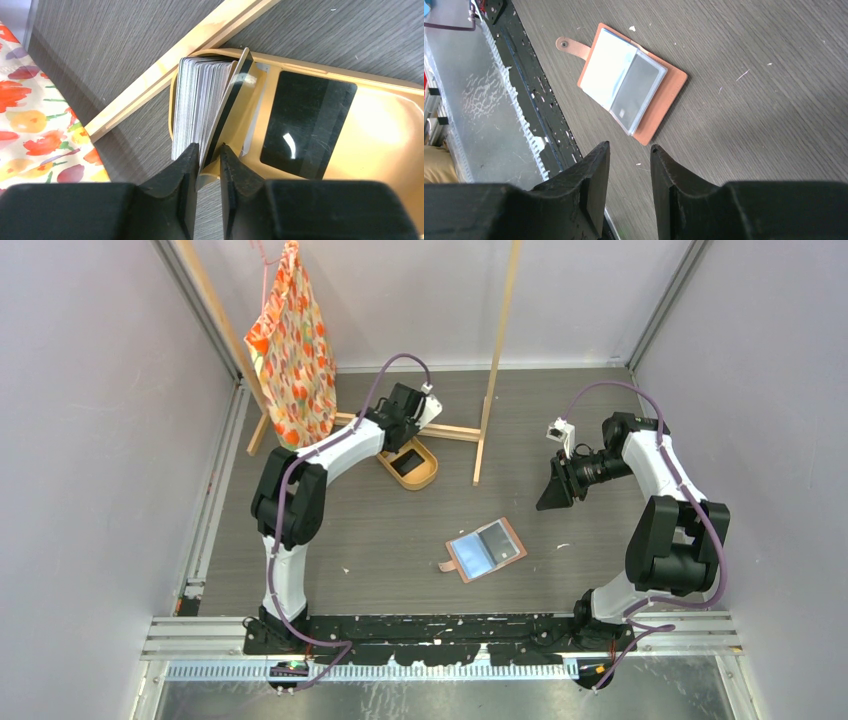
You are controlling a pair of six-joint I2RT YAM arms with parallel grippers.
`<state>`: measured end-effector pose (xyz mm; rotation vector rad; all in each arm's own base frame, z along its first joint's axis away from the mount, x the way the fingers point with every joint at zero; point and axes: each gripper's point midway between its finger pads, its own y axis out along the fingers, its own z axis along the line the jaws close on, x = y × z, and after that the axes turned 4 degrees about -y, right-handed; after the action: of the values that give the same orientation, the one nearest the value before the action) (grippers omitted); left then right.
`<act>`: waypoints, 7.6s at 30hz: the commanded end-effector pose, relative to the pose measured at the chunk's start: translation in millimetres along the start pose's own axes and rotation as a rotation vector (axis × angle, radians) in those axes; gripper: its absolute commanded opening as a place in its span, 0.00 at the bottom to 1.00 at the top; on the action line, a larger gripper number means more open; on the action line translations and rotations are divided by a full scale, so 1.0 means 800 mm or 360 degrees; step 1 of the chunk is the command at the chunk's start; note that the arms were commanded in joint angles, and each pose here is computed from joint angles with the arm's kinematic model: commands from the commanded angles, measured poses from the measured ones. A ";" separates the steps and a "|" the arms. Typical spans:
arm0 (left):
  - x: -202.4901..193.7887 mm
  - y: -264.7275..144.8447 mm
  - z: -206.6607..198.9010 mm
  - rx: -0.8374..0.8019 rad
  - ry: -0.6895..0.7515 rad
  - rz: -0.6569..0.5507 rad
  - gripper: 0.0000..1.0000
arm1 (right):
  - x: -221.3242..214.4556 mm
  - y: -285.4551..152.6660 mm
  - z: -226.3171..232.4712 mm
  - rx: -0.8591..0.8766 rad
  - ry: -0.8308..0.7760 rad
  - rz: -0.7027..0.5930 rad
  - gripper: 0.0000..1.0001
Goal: Put the credit cards into the card holder
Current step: Pick up the credit card from the storage box, then insert the credit card into the card holder.
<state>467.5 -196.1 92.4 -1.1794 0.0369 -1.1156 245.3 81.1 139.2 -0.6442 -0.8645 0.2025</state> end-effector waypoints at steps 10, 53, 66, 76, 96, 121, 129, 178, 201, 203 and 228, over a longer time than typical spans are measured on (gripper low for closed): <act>0.027 -0.020 0.017 0.0043 -0.0031 -0.0109 0.17 | 0.015 -0.006 0.004 0.0019 -0.0062 -0.0050 0.41; 0.027 -0.023 0.027 0.0135 -0.0035 -0.0131 0.22 | 0.013 -0.002 0.011 0.0087 -0.0068 -0.0022 0.41; 0.038 -0.039 0.030 0.0179 -0.0028 -0.0224 0.22 | 0.013 -0.001 0.013 0.0103 -0.0073 -0.0012 0.41; 0.046 -0.054 0.024 0.0181 -0.0003 -0.0261 0.13 | 0.013 -0.001 0.015 0.0109 -0.0076 -0.0012 0.41; 0.054 -0.171 -0.002 0.0005 -0.0207 -0.0381 0.01 | 0.026 -0.002 0.041 0.0127 -0.0188 -0.0019 0.41; 0.063 -0.403 -0.203 -0.1648 -0.1564 -0.1656 0.01 | 0.117 0.039 0.152 0.0544 -0.0031 -0.0427 0.56; 0.087 -0.389 -0.220 -0.1650 -0.1636 -0.1675 0.01 | 0.137 0.043 0.154 0.0557 0.0133 -0.0512 0.56; 0.026 -0.375 -0.260 -0.1809 -0.0387 -0.1255 0.87 | 0.036 0.073 0.158 0.0532 -0.0469 0.0155 0.01; 0.073 -0.356 -0.296 -0.2235 -0.0675 -0.1213 0.23 | 0.034 0.080 0.163 0.0569 -0.0469 0.0186 0.01; 0.072 -0.357 -0.300 -0.2281 -0.0678 -0.1180 0.01 | 0.034 0.080 0.163 0.0567 -0.0462 0.0187 0.03; 0.007 -0.222 -0.347 -0.1937 -0.2109 -0.0469 0.00 | -0.017 0.107 0.029 -0.0073 0.0105 0.0545 0.19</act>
<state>191.2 -377.5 86.1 -2.8744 -0.4561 -0.2338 221.6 146.5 92.6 -0.7992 -0.7342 0.4511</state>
